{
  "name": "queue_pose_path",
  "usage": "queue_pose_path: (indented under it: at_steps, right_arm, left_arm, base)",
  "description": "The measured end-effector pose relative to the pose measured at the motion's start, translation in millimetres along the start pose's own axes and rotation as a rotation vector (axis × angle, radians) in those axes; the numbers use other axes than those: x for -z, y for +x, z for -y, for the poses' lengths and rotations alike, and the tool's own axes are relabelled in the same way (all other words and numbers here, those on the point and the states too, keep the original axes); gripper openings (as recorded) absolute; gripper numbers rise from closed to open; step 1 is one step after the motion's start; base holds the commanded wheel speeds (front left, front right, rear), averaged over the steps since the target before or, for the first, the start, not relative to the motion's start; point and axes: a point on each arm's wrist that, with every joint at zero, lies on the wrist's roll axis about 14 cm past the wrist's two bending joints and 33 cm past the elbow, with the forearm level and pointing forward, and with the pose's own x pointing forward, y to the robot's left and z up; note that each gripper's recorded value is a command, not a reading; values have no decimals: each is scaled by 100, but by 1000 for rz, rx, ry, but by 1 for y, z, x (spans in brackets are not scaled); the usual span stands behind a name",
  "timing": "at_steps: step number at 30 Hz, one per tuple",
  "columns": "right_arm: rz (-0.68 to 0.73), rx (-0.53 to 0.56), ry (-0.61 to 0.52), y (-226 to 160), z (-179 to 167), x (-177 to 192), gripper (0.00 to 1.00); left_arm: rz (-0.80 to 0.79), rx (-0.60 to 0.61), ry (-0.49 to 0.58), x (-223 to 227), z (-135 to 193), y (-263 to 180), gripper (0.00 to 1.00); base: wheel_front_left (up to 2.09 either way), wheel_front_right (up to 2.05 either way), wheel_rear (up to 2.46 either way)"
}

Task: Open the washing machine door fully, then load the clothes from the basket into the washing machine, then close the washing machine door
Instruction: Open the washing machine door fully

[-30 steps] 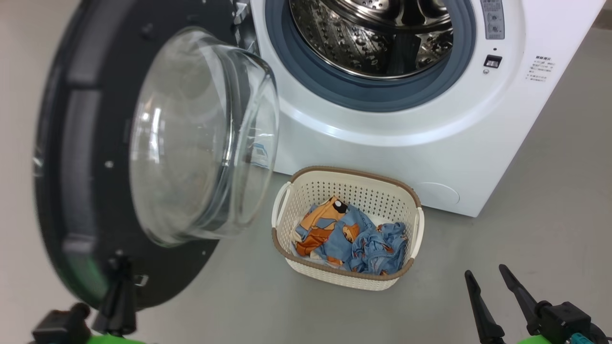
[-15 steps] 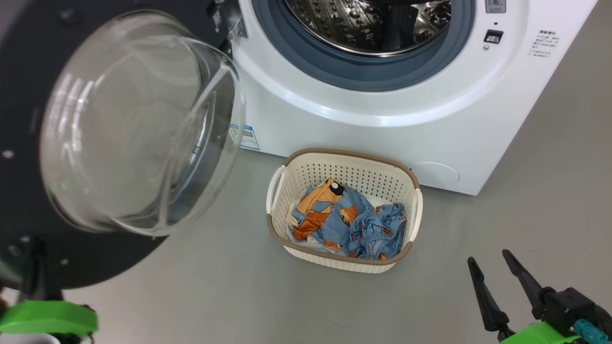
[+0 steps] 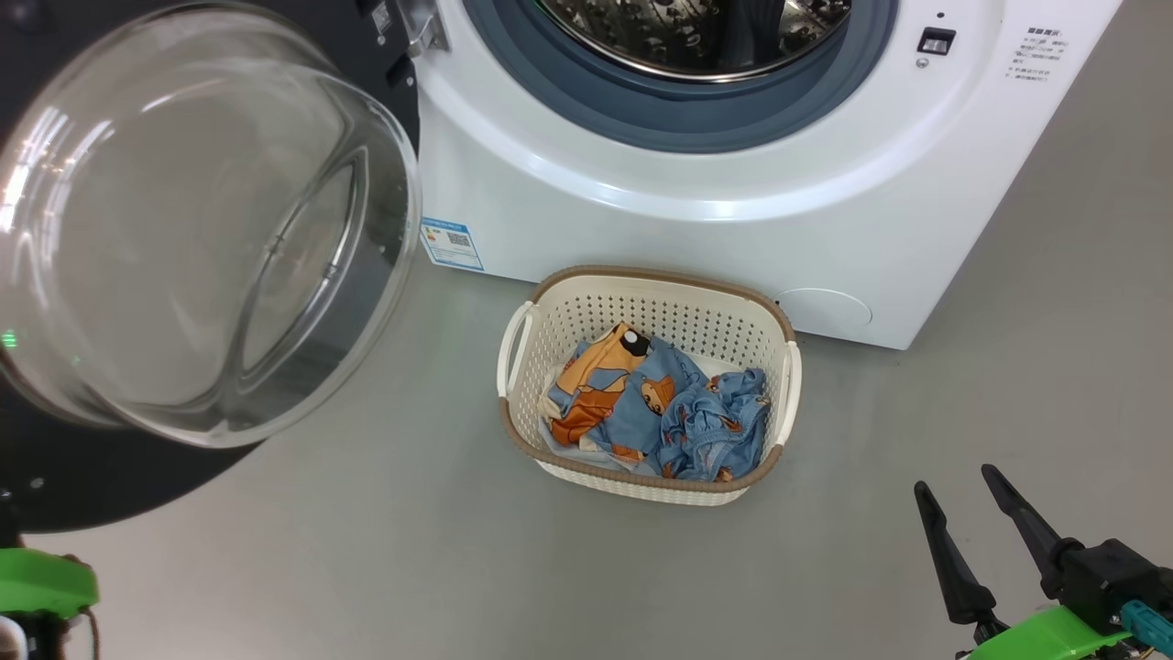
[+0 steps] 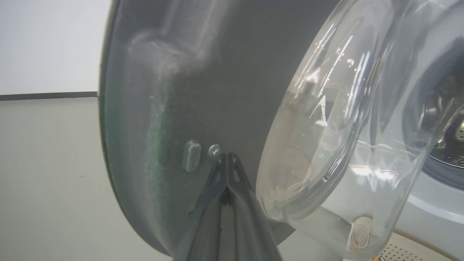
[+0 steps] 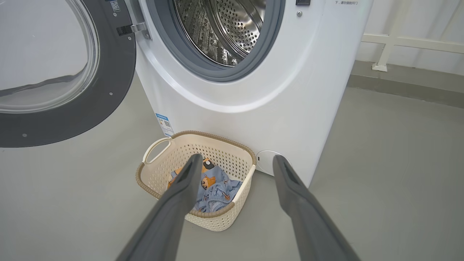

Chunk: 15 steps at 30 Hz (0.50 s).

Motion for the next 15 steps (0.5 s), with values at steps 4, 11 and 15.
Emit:
queue_pose_path:
  at_steps: [4,11,15]
  right_arm:
    - [-4,7,-1,-1,4,1,100]
    - [-6,10,-8,-2,8,2,100]
    - [-5,18,-8,-4,10,1,100]
  left_arm:
    - [-2,-13,5,0,-6,7,0]
    - [0,-39,26,-3,-16,16,0]
    - [3,-19,41,-4,-11,17,0]
  base:
    - [0,0,0]
    - [0,0,0]
    - [0,0,0]
